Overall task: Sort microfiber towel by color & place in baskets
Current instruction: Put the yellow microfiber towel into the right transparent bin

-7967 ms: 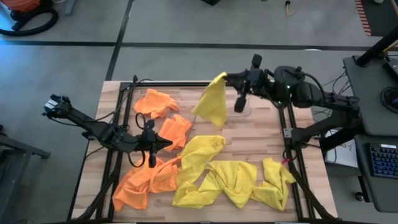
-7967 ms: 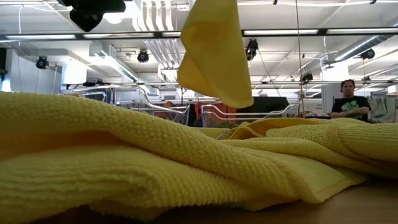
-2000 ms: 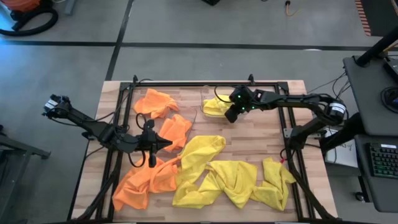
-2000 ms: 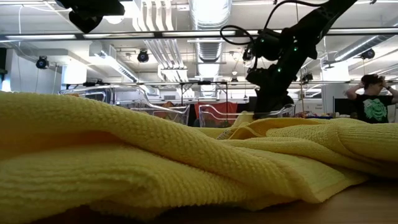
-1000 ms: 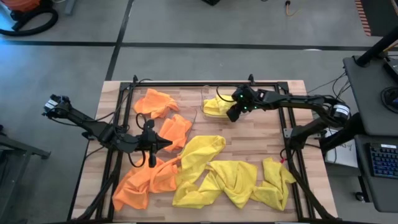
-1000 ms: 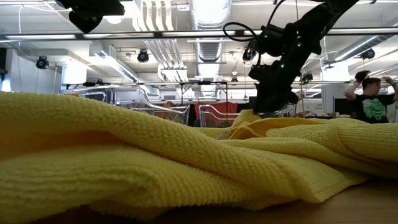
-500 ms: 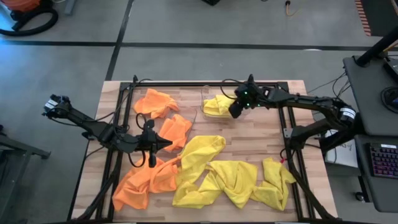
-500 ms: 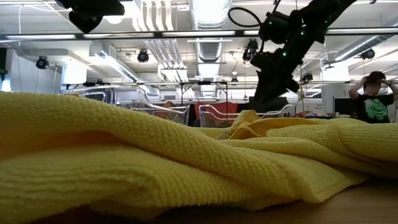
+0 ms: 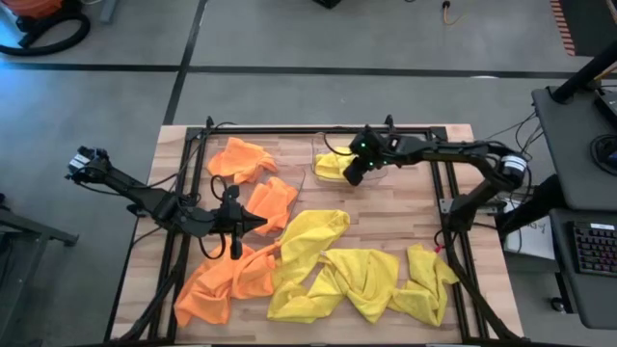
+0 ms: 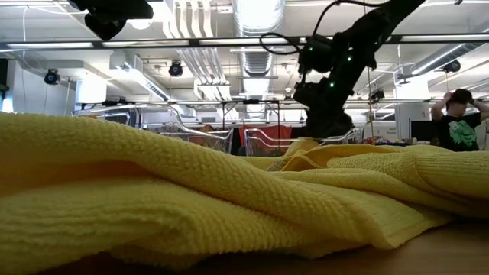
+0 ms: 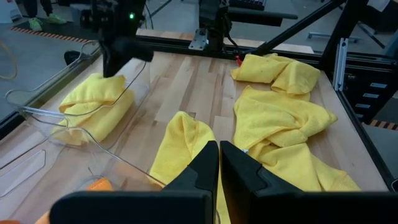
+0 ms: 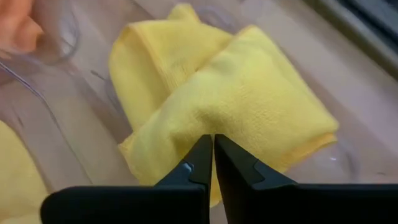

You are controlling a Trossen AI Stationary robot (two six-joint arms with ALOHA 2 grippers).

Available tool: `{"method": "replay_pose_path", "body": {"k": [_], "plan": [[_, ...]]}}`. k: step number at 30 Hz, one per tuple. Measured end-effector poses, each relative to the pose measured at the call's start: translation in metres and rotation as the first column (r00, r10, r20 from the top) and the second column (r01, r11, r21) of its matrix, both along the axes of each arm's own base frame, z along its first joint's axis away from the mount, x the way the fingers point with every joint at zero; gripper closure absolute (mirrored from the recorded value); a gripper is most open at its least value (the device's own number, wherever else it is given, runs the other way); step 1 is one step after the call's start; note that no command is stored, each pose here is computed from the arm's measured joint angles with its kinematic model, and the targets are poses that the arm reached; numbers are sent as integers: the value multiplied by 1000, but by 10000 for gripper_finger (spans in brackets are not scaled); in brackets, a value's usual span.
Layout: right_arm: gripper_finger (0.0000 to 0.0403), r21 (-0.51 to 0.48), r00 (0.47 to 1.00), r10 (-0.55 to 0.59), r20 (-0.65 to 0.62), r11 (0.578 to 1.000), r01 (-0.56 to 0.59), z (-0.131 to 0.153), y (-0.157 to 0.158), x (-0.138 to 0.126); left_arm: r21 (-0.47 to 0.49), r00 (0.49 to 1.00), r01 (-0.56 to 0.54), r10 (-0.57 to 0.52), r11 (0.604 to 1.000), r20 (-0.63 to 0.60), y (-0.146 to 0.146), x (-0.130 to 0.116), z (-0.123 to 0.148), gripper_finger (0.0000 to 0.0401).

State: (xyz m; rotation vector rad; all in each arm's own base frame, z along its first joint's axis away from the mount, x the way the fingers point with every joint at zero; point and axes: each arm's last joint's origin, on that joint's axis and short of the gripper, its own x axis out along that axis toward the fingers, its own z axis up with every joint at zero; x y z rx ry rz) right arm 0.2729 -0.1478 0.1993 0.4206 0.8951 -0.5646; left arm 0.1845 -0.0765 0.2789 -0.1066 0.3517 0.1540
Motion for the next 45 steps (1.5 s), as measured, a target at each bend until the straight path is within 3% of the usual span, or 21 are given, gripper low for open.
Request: {"method": "replay_pose_path", "body": {"k": [9,17,23,34,45], "plan": [[390,17,1000,17,-26,1000,-16,-9,-4,7,0,1000,0,0,1000,0,0,0,0,401],[390,-24,998,9,59,1000,-8,20,1,-1,-4,1000,-2,2,1000,0,0,0,0,401],[390,-37,996,24,86,999,-21,41,15,-10,-61,1000,-22,22,998,7,0,0,0,401],[390,-126,962,178,209,980,-153,84,84,-15,-166,999,-33,36,986,16,-4,-1,0,401],[390,-94,880,405,250,914,-394,91,161,-14,-220,999,20,-27,975,-27,-28,4,-5,401]]}}
